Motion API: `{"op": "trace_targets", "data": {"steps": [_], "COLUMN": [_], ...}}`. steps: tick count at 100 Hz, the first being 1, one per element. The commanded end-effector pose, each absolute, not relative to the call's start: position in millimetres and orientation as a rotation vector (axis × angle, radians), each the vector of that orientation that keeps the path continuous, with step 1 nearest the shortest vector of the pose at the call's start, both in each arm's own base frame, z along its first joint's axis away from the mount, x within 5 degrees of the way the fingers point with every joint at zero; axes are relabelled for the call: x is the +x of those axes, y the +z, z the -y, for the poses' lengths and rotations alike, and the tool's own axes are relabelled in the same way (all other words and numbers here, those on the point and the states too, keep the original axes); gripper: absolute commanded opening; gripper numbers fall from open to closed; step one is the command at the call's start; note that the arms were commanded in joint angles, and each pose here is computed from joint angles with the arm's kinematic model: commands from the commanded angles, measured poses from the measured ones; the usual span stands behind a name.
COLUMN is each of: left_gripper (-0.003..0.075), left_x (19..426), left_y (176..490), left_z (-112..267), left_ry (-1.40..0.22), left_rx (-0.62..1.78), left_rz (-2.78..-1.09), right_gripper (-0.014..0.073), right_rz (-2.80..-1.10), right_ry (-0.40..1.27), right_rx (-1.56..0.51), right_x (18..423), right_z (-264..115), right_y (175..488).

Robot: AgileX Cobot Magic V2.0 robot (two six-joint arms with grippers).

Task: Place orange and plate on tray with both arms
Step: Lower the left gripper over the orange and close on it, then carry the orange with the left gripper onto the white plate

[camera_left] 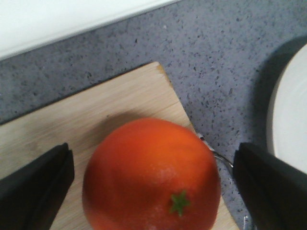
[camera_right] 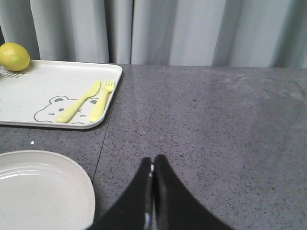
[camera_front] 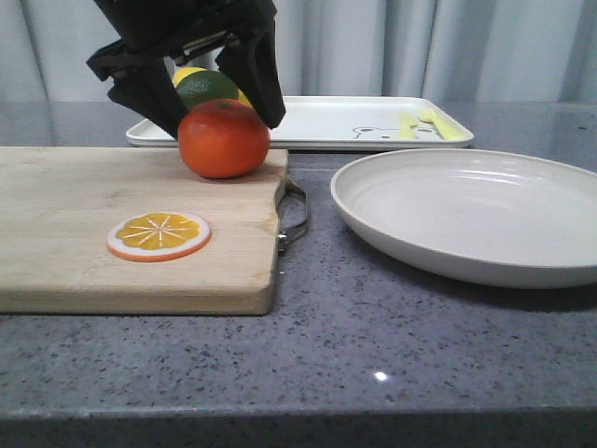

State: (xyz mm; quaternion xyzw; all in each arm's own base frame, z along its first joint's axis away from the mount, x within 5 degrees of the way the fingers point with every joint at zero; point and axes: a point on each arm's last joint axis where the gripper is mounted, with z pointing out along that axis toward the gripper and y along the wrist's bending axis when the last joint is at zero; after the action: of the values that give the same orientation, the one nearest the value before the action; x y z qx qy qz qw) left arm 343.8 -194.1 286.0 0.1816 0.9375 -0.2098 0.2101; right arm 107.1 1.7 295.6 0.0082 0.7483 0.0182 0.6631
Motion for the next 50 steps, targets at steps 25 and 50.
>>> {"op": "trace_targets", "data": {"steps": [25, 50], "left_gripper": [0.0499, 0.0295], "left_x": [342.5, 340.2], "left_y": [307.3, 309.9], "left_z": [197.1, 199.0], "left_ry": [-0.625, -0.666], "left_rx": [0.491, 0.488], "left_rz": [-2.534, -2.551], "right_gripper": [-0.0057, -0.0057], "right_rz": [-1.587, -1.587], "right_ry": [0.027, 0.027], "right_rx": [0.013, 0.013], "right_x": [109.0, 109.0], "right_z": [-1.0, -1.0], "right_y": [314.4, 314.4]}}
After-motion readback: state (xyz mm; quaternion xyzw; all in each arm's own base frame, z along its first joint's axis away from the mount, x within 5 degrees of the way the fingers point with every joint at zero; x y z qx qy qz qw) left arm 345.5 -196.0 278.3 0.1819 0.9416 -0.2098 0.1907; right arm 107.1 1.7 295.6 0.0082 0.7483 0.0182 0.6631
